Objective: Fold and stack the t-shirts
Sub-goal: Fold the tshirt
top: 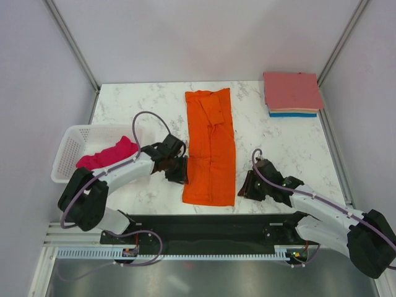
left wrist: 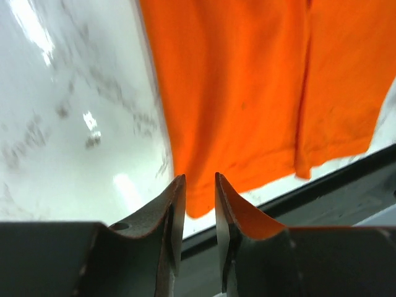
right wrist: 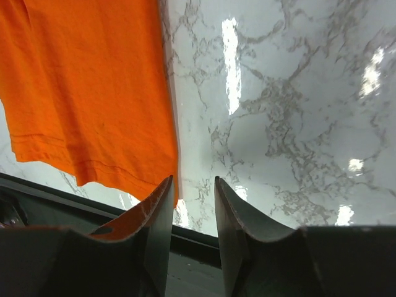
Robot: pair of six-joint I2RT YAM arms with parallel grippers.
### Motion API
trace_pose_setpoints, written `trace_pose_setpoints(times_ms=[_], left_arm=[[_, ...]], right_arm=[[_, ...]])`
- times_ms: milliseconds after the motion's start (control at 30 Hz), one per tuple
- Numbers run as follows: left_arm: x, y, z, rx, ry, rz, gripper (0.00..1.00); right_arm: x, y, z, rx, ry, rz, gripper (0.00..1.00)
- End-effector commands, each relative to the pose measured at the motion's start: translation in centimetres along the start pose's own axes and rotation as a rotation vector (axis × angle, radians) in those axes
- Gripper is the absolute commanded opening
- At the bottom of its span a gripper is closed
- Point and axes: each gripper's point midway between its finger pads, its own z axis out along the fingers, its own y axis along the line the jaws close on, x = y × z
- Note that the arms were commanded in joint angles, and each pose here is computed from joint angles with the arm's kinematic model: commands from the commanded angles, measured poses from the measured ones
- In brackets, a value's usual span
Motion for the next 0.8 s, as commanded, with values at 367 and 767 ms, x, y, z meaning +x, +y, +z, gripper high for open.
trace_pose_setpoints(times_ms=[367, 767], left_arm=[[7.6, -0.6, 0.9, 0.109, 0.077, -0.124, 0.35], [9.6, -0.2, 1.1, 0.060, 0.112, -0.116, 0.25]], right_arm=[[2.6, 1.8, 1.7, -0.070, 0.013, 0.023, 0.39], [4.8, 0.4, 2.6, 0.010, 0.045, 0.005, 0.26]])
